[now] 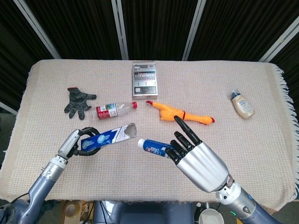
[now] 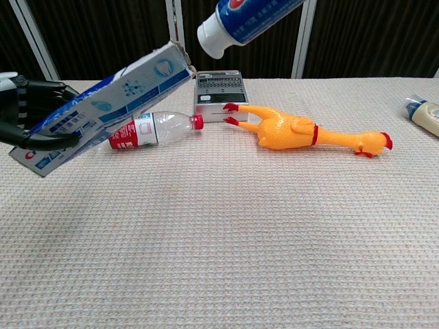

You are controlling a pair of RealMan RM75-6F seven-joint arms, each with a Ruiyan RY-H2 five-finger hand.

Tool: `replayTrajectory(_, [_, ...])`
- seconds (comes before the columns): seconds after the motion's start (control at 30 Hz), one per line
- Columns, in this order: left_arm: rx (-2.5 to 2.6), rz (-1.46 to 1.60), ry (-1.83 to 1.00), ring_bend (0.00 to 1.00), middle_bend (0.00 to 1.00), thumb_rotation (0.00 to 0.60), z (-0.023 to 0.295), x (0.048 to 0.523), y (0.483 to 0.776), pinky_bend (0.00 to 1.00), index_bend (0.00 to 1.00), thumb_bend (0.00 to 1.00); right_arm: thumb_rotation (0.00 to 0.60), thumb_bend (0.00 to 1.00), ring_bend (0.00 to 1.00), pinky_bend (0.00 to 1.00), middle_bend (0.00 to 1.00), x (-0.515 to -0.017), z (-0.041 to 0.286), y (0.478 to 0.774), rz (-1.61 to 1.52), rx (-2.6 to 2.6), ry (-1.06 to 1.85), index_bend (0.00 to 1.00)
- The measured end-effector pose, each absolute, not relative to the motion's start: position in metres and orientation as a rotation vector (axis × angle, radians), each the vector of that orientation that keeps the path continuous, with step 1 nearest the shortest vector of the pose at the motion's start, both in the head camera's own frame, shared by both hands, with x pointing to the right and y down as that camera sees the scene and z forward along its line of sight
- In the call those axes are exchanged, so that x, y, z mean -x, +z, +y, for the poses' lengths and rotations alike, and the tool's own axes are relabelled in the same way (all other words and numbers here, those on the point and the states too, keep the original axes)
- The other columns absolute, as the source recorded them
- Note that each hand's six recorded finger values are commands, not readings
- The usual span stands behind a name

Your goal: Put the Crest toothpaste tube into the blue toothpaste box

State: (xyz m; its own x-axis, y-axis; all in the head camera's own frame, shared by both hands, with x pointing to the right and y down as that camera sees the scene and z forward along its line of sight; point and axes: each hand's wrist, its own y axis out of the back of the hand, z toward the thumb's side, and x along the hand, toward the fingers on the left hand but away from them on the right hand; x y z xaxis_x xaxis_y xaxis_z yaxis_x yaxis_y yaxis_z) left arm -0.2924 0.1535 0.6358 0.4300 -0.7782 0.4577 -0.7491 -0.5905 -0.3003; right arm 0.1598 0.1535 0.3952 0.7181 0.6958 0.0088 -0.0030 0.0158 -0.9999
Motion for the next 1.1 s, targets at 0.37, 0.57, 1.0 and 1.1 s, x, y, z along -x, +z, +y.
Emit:
replayTrajectory(0.37, [2.697, 1.288, -0.815, 0.3, 0.44, 0.6, 0.159, 0.25, 0.639, 0.37, 0.57, 0.35, 0.6, 0.43, 0.38, 0.02, 0.62, -0.149, 0.146, 0.402, -0.633, 1.488, 0.6, 0.67])
replayTrajectory(0.57, [2.692, 1.284, -0.788, 0.3, 0.44, 0.6, 0.159, 0.248, 0.632, 0.37, 0.57, 0.35, 0.6, 0.43, 0.38, 0.02, 0.62, -0.136, 0.137, 0.413, -0.644, 1.516, 0.595, 0.67])
replayTrajectory(1.0, [2.688, 1.292, -0.807, 0.3, 0.44, 0.6, 0.166, 0.261, 0.629, 0.37, 0.58, 0.35, 0.6, 0.43, 0.38, 0.02, 0.62, -0.145, 0.121, 0.41, -0.709, 1.485, 0.622, 0.67])
replayTrajectory(1.1, [2.686, 1.301, -0.796, 0.3, 0.45, 0.6, 0.166, 0.263, 0.627, 0.37, 0.58, 0.35, 0.6, 0.43, 0.38, 0.02, 0.62, -0.15, 0.118, 0.407, -0.728, 1.479, 0.63, 0.67])
